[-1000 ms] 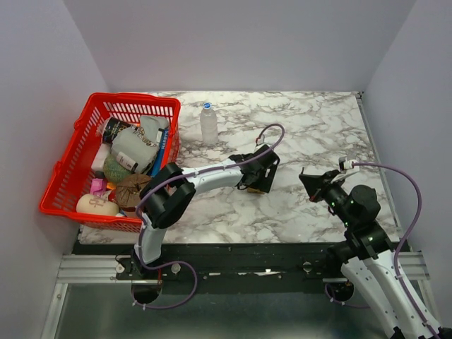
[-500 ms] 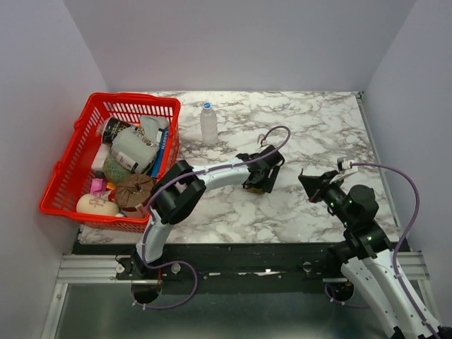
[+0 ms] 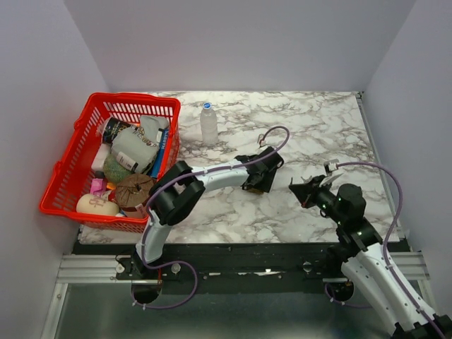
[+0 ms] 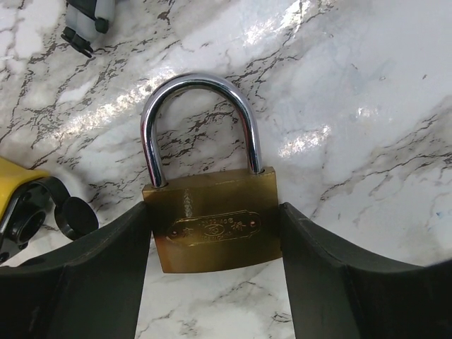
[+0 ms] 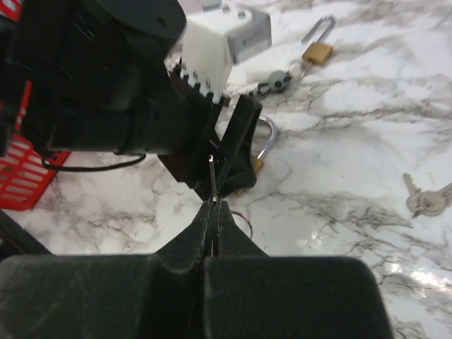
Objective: Unlock with the key
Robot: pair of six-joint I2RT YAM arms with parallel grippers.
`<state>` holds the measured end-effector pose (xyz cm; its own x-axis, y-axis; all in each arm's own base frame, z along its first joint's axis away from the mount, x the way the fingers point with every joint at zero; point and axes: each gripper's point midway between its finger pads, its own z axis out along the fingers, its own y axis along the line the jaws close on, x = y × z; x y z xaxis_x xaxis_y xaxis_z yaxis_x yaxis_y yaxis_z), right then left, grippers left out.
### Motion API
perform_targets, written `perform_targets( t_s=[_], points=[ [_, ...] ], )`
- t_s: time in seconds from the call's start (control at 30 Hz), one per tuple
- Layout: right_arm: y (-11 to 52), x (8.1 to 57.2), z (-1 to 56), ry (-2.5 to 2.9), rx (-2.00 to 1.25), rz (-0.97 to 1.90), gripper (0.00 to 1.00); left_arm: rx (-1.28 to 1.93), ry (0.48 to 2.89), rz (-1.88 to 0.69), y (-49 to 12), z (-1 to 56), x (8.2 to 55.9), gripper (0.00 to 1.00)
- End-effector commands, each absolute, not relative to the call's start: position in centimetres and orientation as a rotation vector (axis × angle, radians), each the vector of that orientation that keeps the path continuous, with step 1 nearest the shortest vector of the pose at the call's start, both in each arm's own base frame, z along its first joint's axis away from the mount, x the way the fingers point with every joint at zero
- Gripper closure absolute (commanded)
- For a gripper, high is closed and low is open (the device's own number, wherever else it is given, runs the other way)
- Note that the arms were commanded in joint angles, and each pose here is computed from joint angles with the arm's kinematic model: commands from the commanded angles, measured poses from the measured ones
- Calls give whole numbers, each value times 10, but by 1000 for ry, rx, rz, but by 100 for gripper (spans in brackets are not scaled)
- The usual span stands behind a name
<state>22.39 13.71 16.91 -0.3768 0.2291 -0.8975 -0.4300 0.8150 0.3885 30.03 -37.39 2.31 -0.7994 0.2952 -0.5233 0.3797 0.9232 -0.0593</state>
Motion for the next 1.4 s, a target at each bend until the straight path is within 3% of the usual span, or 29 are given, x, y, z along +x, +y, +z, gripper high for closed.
perform_targets(
  t_s=[0.0, 0.1, 0.4, 1.37],
  points=[
    [160, 214, 141, 1876, -173, 876, 99, 375, 2651, -287, -360, -2, 283, 78],
    [167, 210, 121, 1915, -157, 936, 99, 305, 2625, -361, -363, 7, 284, 85],
    [190, 204, 92, 1970, -138, 1095, 99, 148, 2586, -598, -371, 17, 278, 94],
    [248, 229, 54, 2140, -15, 1330, 99, 77, 2536, -682, -363, 25, 274, 98]
  ],
)
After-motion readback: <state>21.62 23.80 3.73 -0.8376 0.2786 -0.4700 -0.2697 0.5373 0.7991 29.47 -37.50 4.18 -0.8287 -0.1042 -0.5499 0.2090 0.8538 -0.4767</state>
